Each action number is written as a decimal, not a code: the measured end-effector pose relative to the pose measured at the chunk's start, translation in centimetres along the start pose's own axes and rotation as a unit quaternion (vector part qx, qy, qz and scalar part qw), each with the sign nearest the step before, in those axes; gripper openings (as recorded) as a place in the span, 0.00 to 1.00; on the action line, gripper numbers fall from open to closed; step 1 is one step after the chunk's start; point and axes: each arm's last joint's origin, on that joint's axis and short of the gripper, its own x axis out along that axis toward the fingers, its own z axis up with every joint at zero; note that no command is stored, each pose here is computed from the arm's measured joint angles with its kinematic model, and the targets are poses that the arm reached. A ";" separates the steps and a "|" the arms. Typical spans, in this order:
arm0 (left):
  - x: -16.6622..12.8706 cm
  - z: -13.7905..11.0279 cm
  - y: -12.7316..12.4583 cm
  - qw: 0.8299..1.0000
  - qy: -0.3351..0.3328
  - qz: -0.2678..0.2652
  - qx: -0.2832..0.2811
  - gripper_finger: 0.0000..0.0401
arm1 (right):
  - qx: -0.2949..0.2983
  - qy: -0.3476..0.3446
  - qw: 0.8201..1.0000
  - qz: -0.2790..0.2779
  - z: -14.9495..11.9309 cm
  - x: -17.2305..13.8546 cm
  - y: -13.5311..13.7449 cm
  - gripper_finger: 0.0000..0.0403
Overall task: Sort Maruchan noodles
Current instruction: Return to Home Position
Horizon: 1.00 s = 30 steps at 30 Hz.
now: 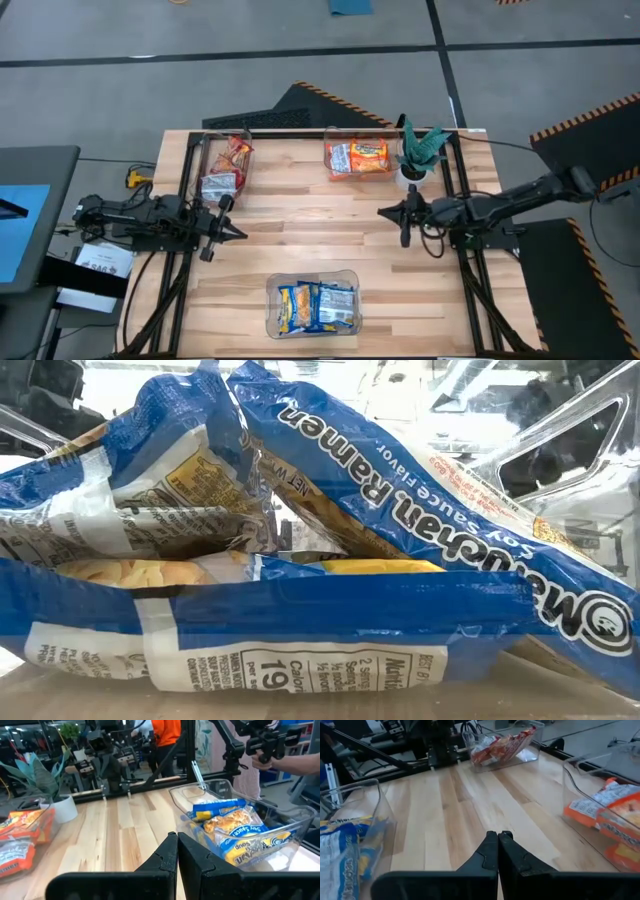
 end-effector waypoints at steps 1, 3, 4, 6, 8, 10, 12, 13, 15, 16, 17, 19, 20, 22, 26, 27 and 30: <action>0.0 0.0 0.0 1.000 0.002 0.000 0.000 0.00 | 0.001 -0.003 1.000 0.001 -0.4 -0.2 -0.2 0.05; 0.0 0.0 0.0 1.000 0.004 0.003 0.000 0.00 | 0.003 -0.008 1.000 0.004 -1.0 -0.8 -0.6 0.05; 0.0 0.0 0.0 1.000 0.004 0.005 0.000 0.00 | 0.004 -0.012 1.000 0.008 -1.3 -1.0 -0.7 0.05; 0.0 -0.1 0.1 1.000 0.007 0.012 -0.001 0.00 | 0.007 -0.022 1.000 0.014 -1.8 -1.6 -1.0 0.05; 0.0 -0.1 0.1 1.000 0.008 0.017 -0.001 0.00 | 0.010 -0.028 0.999 0.018 -2.4 -2.0 -1.2 0.05; 0.0 -0.1 0.1 1.000 0.009 0.021 -0.001 0.00 | 0.015 -0.037 0.999 0.022 -2.8 -2.4 -1.5 0.05; 0.0 -0.1 0.1 1.000 0.010 0.025 -0.001 0.00 | 0.013 -0.039 0.999 0.024 -3.3 -2.7 -1.7 0.05; 0.0 -0.1 0.1 1.000 0.010 0.026 -0.001 0.00 | 0.013 -0.043 0.999 0.025 -3.2 -2.8 -1.8 0.05; 0.0 -0.1 0.1 1.000 0.011 0.026 -0.001 0.00 | -0.002 -0.042 0.999 0.024 -3.2 -3.0 -1.9 0.05; 0.0 -0.1 0.1 1.000 0.011 0.026 -0.001 0.00 | -0.009 -0.045 0.999 0.024 -3.1 -3.1 -1.9 0.05; 0.0 -0.1 0.1 1.000 0.011 0.026 -0.001 0.00 | -0.020 -0.044 0.999 0.023 -3.2 -3.2 -1.9 0.05; 0.0 -0.1 0.1 1.000 0.011 0.026 -0.001 0.00 | -0.047 -0.031 0.998 0.018 -3.4 -3.3 -2.1 0.05; 0.0 -0.1 0.1 1.000 0.011 0.026 -0.001 0.00 | -0.057 -0.020 0.998 0.014 -3.7 -3.3 -2.2 0.05; 0.0 -0.1 0.1 1.000 0.011 0.025 -0.001 0.00 | -0.069 0.007 0.998 0.005 -4.2 -3.4 -2.5 0.05; 0.0 -0.1 0.1 1.000 0.011 0.024 -0.001 0.00 | -0.088 0.016 0.996 0.025 -4.3 -3.5 -2.5 0.05; 0.0 -0.1 0.1 1.000 0.010 0.024 -0.001 0.00 | -0.091 0.017 0.995 0.028 -4.4 -3.5 -2.5 0.05; -0.1 0.0 0.0 1.000 0.006 0.023 0.000 0.00 | -0.093 0.018 0.995 0.025 -4.4 -3.5 -2.5 0.06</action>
